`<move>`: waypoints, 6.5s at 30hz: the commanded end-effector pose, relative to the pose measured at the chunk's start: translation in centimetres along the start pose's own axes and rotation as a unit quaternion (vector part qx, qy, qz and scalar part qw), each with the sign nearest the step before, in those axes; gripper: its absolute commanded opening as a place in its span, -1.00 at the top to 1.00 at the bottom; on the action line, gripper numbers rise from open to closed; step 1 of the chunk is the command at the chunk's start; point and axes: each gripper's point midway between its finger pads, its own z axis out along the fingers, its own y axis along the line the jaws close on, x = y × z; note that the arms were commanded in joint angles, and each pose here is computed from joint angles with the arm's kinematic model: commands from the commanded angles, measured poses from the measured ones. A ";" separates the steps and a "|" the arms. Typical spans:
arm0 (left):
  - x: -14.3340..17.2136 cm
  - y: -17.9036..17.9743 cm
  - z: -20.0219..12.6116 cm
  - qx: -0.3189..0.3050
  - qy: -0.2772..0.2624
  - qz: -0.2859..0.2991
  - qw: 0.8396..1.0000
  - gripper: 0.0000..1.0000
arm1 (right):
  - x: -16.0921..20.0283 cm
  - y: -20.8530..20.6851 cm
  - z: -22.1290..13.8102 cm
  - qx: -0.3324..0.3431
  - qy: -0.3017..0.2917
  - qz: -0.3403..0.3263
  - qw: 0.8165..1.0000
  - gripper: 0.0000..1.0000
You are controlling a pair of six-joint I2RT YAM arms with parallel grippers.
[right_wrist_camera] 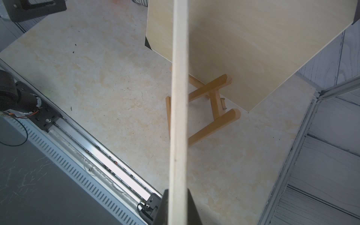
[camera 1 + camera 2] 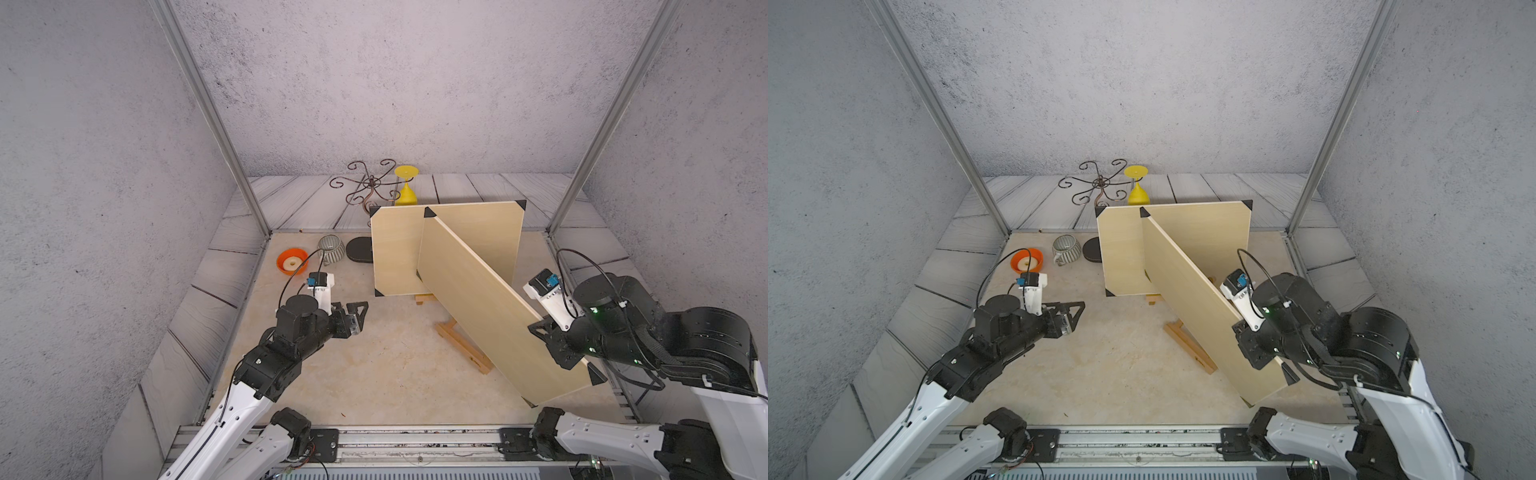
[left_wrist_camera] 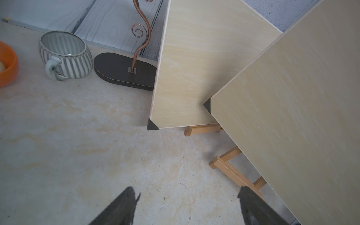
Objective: Assemble the easel
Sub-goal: Move the easel to the center of the board, then place the drawing board on the easel.
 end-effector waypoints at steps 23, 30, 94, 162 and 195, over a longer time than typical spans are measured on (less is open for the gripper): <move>0.5 -0.8 1.1 0.022 0.005 0.021 1.000 -0.71 | -0.8 -0.5 2.4 0.031 -0.003 -0.046 0.998 1.00; 0.6 -0.7 1.2 0.021 0.007 0.020 1.000 -0.71 | -0.2 0.8 3.2 -0.005 0.011 -0.049 0.999 1.00; 0.7 -0.3 1.6 0.007 0.013 0.029 0.999 -0.71 | -0.2 7.1 5.3 -0.173 -0.002 -0.069 0.982 1.00; 0.6 3.0 0.5 -0.073 -0.021 0.005 0.997 -0.72 | -4.3 5.2 13.2 -0.221 0.029 0.084 0.971 0.88; 0.1 3.1 0.2 -0.079 -0.031 0.003 0.996 -0.73 | -8.6 0.8 9.6 -0.102 -0.061 0.114 0.986 -0.93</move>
